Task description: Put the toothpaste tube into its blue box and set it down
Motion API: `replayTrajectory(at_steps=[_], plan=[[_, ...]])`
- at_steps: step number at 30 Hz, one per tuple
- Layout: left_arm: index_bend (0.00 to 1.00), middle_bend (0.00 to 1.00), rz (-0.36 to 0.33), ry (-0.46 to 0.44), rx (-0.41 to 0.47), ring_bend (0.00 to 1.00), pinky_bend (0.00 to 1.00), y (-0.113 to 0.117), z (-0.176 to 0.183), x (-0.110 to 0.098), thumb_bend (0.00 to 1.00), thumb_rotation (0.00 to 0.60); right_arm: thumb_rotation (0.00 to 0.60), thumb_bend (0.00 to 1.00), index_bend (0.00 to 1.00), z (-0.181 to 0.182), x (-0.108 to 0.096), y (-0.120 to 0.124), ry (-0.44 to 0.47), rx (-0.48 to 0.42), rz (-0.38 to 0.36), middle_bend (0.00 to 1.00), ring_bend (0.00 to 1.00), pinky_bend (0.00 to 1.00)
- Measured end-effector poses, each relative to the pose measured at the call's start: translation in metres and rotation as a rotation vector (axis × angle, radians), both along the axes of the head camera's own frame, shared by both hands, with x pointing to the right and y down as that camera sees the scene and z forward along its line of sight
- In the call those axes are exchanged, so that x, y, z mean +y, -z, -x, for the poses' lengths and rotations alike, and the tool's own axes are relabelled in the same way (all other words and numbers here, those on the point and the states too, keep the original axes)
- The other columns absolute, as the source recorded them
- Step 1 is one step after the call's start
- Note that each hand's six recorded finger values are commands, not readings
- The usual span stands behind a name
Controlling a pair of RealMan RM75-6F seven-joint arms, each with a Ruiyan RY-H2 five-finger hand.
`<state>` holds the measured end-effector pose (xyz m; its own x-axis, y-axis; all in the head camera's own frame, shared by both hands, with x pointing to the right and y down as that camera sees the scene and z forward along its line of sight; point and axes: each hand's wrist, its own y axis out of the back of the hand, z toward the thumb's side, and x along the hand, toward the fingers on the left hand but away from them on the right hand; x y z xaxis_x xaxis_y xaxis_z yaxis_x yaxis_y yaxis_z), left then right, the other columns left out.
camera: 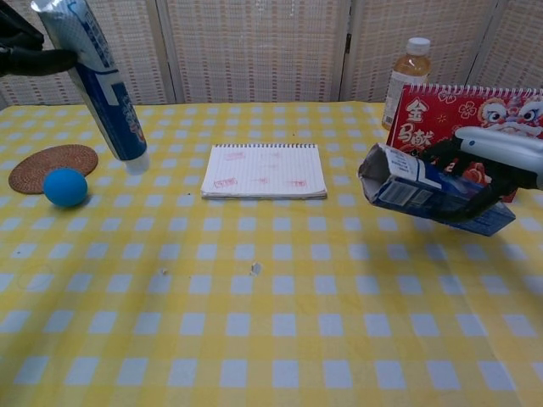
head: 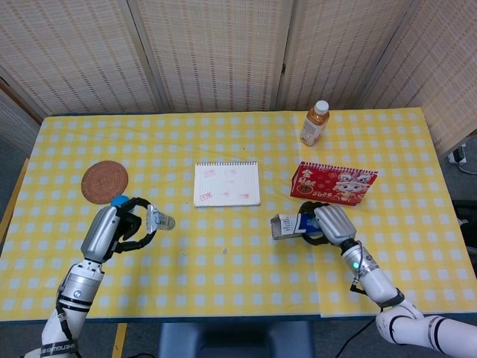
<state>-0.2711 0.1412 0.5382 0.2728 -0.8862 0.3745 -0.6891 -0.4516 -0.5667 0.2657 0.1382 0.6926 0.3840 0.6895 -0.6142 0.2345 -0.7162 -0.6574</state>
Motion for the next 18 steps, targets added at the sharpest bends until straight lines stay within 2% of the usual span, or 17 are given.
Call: replayTrajectory(at_steps=[7,13,18], plan=[[0.99,1.0,-0.021,0.006,0.031,1.0,1.0,0.018,-0.005,-0.01,0.51,0.6,0.6,0.3,0.51,0.012,0.001,0.011,-0.046,-0.127,0.017,0.32,0.34,0.36],[0.99,1.0,-0.032,0.006,0.075,1.0,1.0,0.032,-0.016,-0.022,0.51,0.6,0.6,0.3,0.51,0.033,0.004,0.004,-0.058,-0.199,0.036,0.32,0.34,0.36],[0.99,1.0,-0.005,0.006,0.12,1.0,1.0,0.044,-0.03,-0.027,0.52,0.6,0.6,0.3,0.51,0.057,0.004,-0.009,-0.108,-0.296,0.051,0.32,0.34,0.36]])
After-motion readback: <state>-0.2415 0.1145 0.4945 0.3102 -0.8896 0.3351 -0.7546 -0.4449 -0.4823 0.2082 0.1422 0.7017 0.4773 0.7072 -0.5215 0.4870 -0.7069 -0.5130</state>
